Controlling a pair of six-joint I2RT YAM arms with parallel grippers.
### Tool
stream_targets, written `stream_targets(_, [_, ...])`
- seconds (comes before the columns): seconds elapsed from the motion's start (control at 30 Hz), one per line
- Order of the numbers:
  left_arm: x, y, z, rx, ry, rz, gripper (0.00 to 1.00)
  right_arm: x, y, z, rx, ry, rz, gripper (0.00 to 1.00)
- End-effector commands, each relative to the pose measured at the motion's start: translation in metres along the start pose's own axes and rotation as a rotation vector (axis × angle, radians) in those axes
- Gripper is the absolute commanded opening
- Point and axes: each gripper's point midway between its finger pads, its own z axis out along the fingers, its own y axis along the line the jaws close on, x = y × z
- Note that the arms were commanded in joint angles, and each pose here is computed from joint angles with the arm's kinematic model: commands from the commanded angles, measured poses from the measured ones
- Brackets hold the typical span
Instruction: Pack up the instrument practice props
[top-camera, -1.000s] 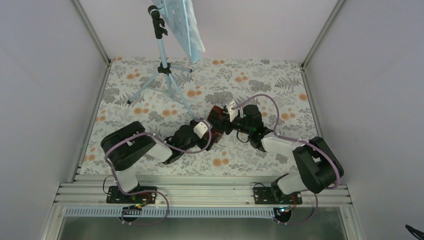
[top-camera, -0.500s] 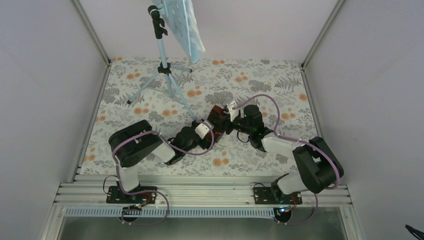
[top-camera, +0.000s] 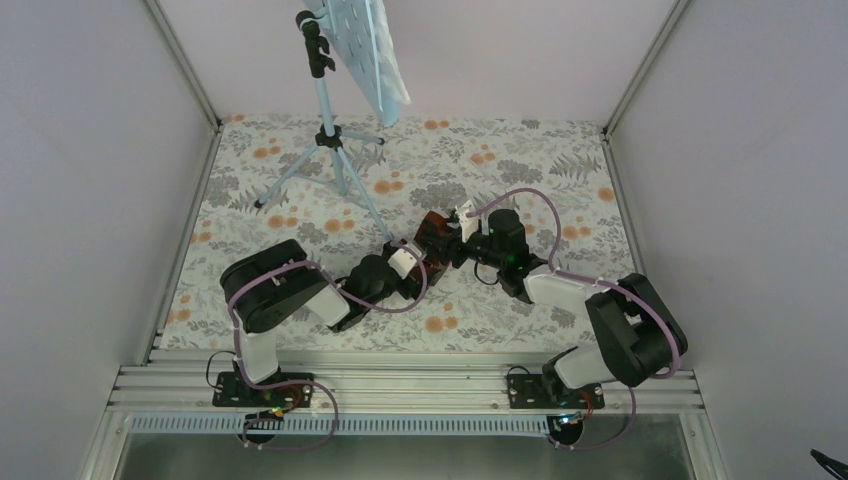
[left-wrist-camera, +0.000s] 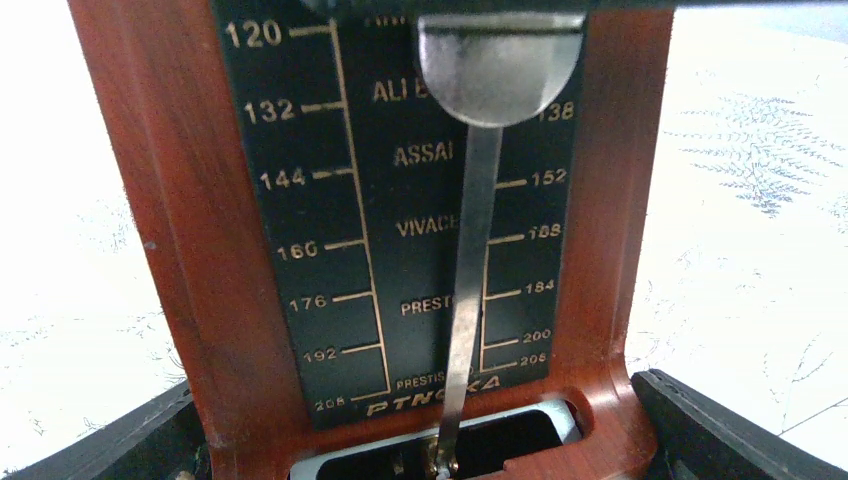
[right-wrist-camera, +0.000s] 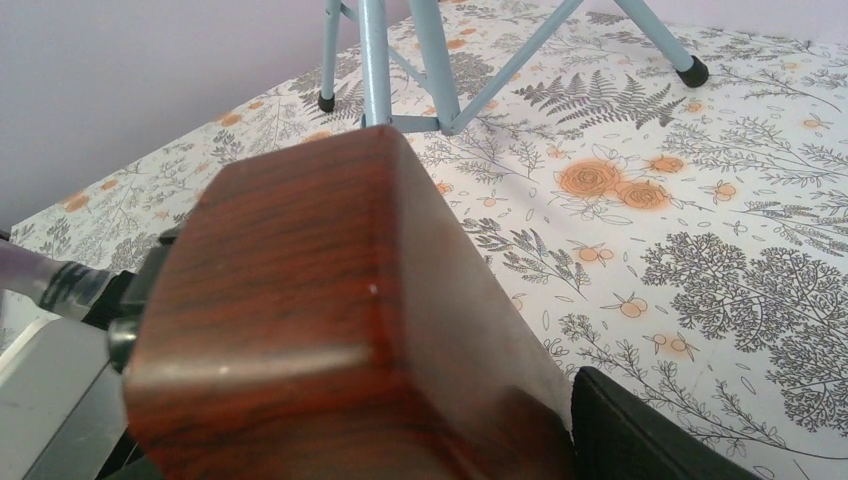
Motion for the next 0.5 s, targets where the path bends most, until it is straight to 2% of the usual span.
stream_targets(0.0, [0.003,-0.003,-0.004,0.018,-0.007,0.018,0.73,-0.001,-0.004,-0.001,-0.001,-0.012,0.036,0.65])
stream_targets(0.47, [0.004,-0.011,-0.006,0.061,-0.003,0.042,0.68,-0.002,-0.015,0.010,0.019,0.021,0.051,0.66])
